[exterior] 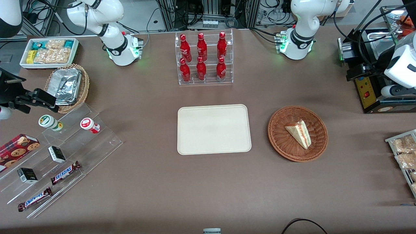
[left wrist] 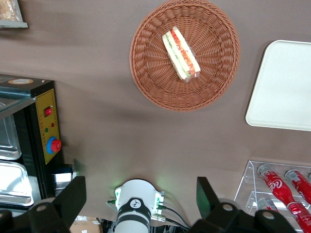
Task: Place sandwich from basket to tray
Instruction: 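Move the left gripper over the sandwich in the wicker basket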
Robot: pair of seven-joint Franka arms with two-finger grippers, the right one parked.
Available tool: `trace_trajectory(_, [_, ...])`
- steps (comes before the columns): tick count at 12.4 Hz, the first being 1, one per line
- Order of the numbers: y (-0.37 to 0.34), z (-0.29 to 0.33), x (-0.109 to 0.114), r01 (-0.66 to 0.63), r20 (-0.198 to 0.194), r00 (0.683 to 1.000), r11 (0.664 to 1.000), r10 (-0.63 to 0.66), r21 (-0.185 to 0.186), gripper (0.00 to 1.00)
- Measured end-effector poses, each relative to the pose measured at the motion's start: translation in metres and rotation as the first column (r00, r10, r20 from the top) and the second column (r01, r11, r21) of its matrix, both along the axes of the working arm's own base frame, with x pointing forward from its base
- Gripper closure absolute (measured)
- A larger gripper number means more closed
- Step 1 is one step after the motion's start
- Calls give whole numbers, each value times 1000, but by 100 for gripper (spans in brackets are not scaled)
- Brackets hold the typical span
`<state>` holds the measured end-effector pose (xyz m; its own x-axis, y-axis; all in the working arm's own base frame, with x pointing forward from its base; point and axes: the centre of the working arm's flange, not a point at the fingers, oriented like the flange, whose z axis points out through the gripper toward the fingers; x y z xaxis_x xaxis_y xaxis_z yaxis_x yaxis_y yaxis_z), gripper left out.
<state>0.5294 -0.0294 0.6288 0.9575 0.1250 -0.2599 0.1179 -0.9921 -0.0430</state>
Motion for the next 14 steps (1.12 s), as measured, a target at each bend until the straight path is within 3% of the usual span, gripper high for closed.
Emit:
trace_trajectory(4, [0,-13,6,1,-23,1000,1000,-1,-1,0])
trace_trajectory(6, [0,-44,17,1,-78,997,1000,-1,0,0])
trace_trajectory(8, [0,-91,30,0,-107,994,1000,-1,-1,0])
trace_trajectory(11, [-5,-159,40,8,-92,996,1000,-8,1,0])
trace_trajectory(14, [-13,-204,40,32,-48,998,999,-31,12,0])
